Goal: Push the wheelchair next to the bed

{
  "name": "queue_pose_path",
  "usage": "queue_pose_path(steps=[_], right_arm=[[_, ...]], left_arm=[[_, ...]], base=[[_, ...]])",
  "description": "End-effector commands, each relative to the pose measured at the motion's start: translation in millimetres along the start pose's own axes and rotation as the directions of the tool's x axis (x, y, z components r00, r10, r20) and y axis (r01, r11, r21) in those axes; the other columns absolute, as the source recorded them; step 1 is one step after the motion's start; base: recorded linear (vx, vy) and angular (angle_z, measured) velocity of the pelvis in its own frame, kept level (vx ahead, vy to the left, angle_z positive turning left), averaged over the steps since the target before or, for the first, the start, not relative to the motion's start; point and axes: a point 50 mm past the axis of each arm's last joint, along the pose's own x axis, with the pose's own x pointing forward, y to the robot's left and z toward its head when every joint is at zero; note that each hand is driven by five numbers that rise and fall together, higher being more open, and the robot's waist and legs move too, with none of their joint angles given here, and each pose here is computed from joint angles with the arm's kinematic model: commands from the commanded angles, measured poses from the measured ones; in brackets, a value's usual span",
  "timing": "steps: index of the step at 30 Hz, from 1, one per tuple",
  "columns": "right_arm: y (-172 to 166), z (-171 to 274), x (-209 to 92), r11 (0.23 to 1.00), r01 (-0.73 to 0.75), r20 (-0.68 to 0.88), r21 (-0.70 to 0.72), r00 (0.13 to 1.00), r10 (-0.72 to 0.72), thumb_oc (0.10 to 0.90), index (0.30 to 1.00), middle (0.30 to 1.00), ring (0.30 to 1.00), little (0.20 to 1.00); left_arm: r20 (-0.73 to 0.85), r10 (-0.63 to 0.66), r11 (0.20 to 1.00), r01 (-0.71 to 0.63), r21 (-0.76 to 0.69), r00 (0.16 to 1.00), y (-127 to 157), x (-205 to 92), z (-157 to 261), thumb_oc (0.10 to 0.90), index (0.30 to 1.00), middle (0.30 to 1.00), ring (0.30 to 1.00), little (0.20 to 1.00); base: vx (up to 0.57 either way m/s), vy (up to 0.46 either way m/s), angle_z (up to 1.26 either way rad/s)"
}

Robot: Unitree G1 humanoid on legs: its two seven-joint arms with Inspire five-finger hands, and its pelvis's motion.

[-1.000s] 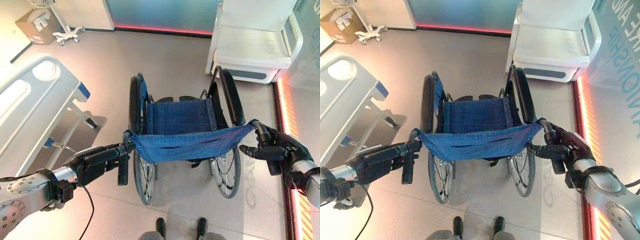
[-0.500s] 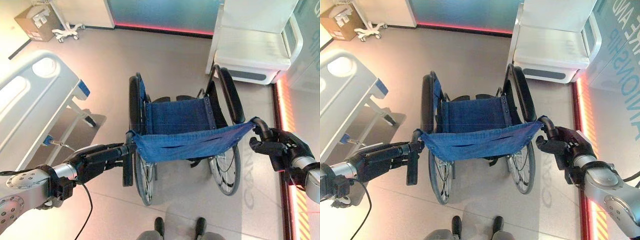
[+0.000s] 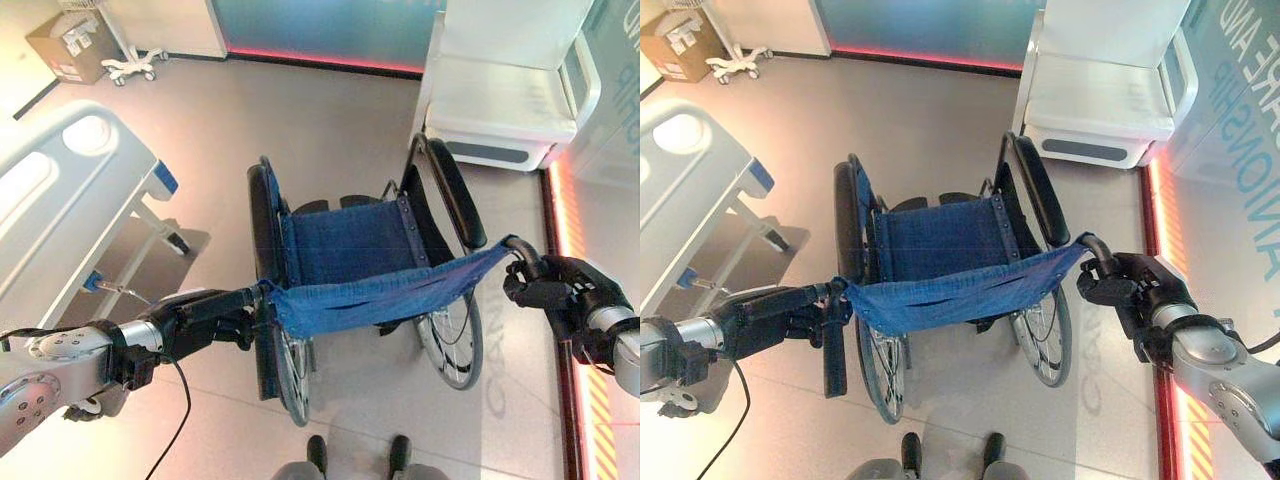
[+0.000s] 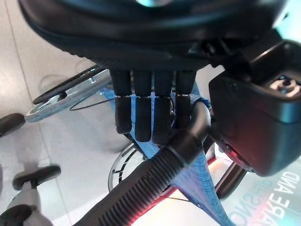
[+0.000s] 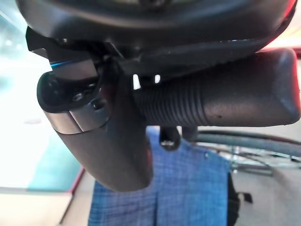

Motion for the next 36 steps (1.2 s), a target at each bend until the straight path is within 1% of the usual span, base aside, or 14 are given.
queue_pose_path(steps=[1,5,8,9,10,11,16,24,26,28,29,30,33,36], right_arm=[[8,-4,-1,1.000,-0.020,0.001,-0.013,1.000,0.020,0.400,0.300,0.300,0.300,0.300],[7,-3,-1,1.000,-0.021,0.004,-0.011,1.000,0.021,0.400,0.300,0.300,0.300,0.300],[7,-3,-2,1.000,-0.023,0.004,-0.008,1.000,0.023,0.400,0.300,0.300,0.300,0.300],[6,-3,-2,1.000,-0.022,0.003,-0.006,1.000,0.022,0.400,0.300,0.300,0.300,0.300],[5,-2,-2,1.000,-0.023,0.002,-0.002,1.000,0.023,0.400,0.300,0.300,0.300,0.300],[4,-2,-2,1.000,-0.023,0.002,-0.001,1.000,0.023,0.400,0.300,0.300,0.300,0.300],[-3,0,-5,1.000,-0.023,0.003,0.010,1.000,0.023,0.400,0.300,0.300,0.300,0.300],[0,0,-11,0.999,-0.031,0.011,0.031,0.999,0.030,0.400,0.300,0.300,0.300,0.300],[1,-1,-11,0.998,-0.021,0.017,0.051,1.000,0.020,0.400,0.300,0.300,0.300,0.300],[2,-2,-12,0.987,0.016,0.019,0.163,1.000,-0.019,0.400,0.300,0.300,0.300,0.300],[2,-2,-12,0.985,0.018,0.018,0.169,1.000,-0.022,0.400,0.300,0.300,0.300,0.300],[4,-5,-11,0.963,0.051,0.004,0.263,0.999,-0.054,0.400,0.300,0.300,0.300,0.300],[7,-15,-14,0.921,0.101,-0.030,0.376,0.995,-0.096,0.400,0.300,0.300,0.300,0.300],[11,-23,-17,0.884,0.162,-0.057,0.439,0.987,-0.153,0.400,0.300,0.300,0.300,0.300]], left_arm=[[0.037,-0.242,0.970,0.243,-0.032,0.970,-36,3,2,0.400,0.300,0.300,0.300,0.300],[0.028,-0.204,0.979,0.203,0.014,0.979,-32,2,2,0.400,0.300,0.300,0.300,0.300],[0.036,-0.099,0.993,0.097,0.060,0.994,-22,0,5,0.400,0.300,0.300,0.300,0.300],[0.040,-0.050,0.997,0.047,0.067,0.998,-17,-2,5,0.525,0.488,0.488,0.488,0.488],[0.044,-0.007,0.998,0.005,0.057,0.999,-12,-4,6,0.728,0.792,0.792,0.792,0.792],[0.044,0.005,0.999,-0.008,0.053,0.999,-10,-6,6,0.800,0.900,0.900,0.900,0.900],[0.070,0.060,0.998,-0.060,-0.002,0.996,1,-17,8,0.800,0.900,0.900,0.900,0.900],[0.072,-0.093,0.992,0.099,-0.083,0.993,-16,-18,4,0.800,0.900,0.900,0.900,0.900],[0.072,-0.102,0.990,0.108,-0.093,0.992,-17,-17,0,0.800,0.900,0.900,0.900,0.900],[0.097,-0.096,0.987,0.107,-0.119,0.991,-19,-15,-1,0.800,0.900,0.900,0.900,0.900],[0.098,-0.095,0.987,0.106,-0.120,0.991,-19,-15,-1,0.800,0.900,0.900,0.900,0.900],[0.104,-0.080,0.988,0.093,-0.126,0.991,-19,-13,-2,0.800,0.900,0.900,0.900,0.900],[0.115,-0.067,0.986,0.083,-0.146,0.991,-20,-11,-7,0.800,0.900,0.900,0.900,0.900],[0.125,-0.078,0.981,0.099,-0.169,0.989,-24,-9,-10,0.800,0.900,0.900,0.900,0.900]], base=[[0.00,0.000,0.00],[0.00,0.000,0.00],[0.00,0.000,0.00],[0.00,0.000,0.00],[0.00,0.000,0.00],[0.00,0.000,0.00],[0.00,0.000,0.00],[-0.01,0.000,0.03],[0.00,0.000,0.00],[0.00,0.000,0.00],[0.00,0.000,0.00],[0.00,0.000,0.00],[0.01,0.021,0.01],[0.01,0.038,0.05]])
